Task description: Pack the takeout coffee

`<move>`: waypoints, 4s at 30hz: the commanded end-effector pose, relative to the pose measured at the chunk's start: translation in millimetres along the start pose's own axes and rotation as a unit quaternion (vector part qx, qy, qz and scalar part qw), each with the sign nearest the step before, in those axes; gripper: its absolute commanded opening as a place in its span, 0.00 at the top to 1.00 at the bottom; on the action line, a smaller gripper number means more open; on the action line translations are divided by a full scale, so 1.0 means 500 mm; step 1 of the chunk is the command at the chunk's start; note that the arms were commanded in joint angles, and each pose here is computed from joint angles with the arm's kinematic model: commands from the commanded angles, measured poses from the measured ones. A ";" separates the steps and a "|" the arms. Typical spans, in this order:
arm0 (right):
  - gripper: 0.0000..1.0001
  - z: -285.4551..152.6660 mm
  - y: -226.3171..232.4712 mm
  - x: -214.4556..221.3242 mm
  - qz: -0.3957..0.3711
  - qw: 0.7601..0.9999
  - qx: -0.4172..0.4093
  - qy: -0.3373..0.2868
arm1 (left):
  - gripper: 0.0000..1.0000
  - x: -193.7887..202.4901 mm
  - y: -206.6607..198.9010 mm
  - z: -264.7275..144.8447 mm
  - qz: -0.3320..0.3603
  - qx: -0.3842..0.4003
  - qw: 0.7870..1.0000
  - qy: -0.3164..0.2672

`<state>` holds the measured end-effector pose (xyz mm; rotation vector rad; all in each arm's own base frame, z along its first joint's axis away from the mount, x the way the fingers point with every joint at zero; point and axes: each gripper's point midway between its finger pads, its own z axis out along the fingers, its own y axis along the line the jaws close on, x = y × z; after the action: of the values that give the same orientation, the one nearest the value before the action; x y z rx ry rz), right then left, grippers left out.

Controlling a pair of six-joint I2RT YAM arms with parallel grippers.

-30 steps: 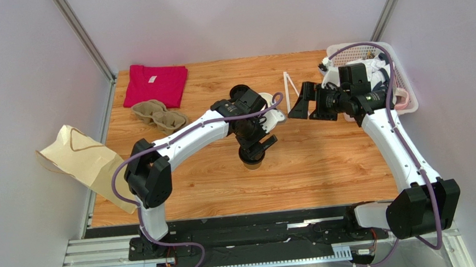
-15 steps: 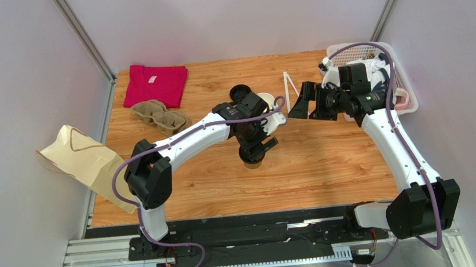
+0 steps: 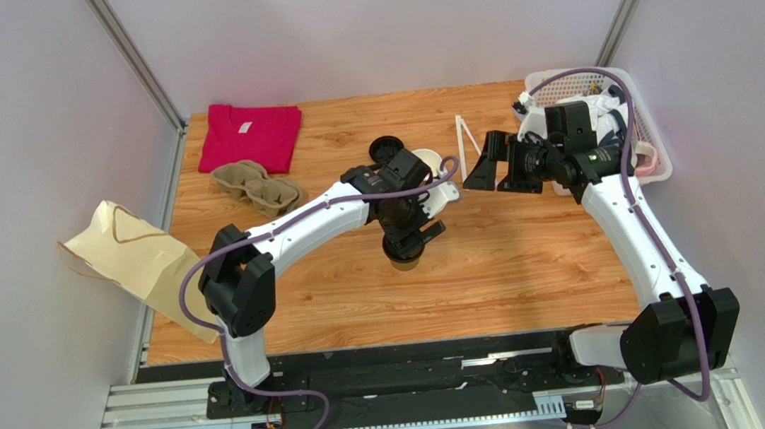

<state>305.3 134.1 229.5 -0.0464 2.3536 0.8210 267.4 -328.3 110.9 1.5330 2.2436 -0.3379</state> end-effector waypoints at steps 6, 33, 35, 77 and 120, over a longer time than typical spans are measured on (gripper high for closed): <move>0.00 -0.015 0.016 -0.024 -0.009 0.999 -0.017 -0.028 | 0.39 0.027 0.200 -0.103 -0.026 -0.082 0.996 0.001; 0.00 -0.002 0.012 -0.020 -0.006 1.000 -0.021 -0.018 | 0.25 0.112 0.533 -0.080 -0.113 -0.131 0.985 -0.001; 0.00 -0.002 0.013 -0.022 -0.006 1.000 -0.022 -0.019 | 0.22 0.114 0.535 -0.085 -0.114 -0.132 0.985 -0.001; 0.00 -0.128 0.050 -0.025 -0.115 0.991 -0.003 -0.063 | 0.02 0.502 0.087 -0.748 -0.166 -0.423 0.891 0.012; 0.00 -0.178 0.047 -0.073 -0.070 0.991 -0.027 -0.115 | 1.00 0.318 0.108 -0.860 -0.067 -0.348 0.933 -0.070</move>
<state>270.7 96.1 293.3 -0.1085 2.1602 0.7781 237.6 40.7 481.4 0.7415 1.8203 0.5274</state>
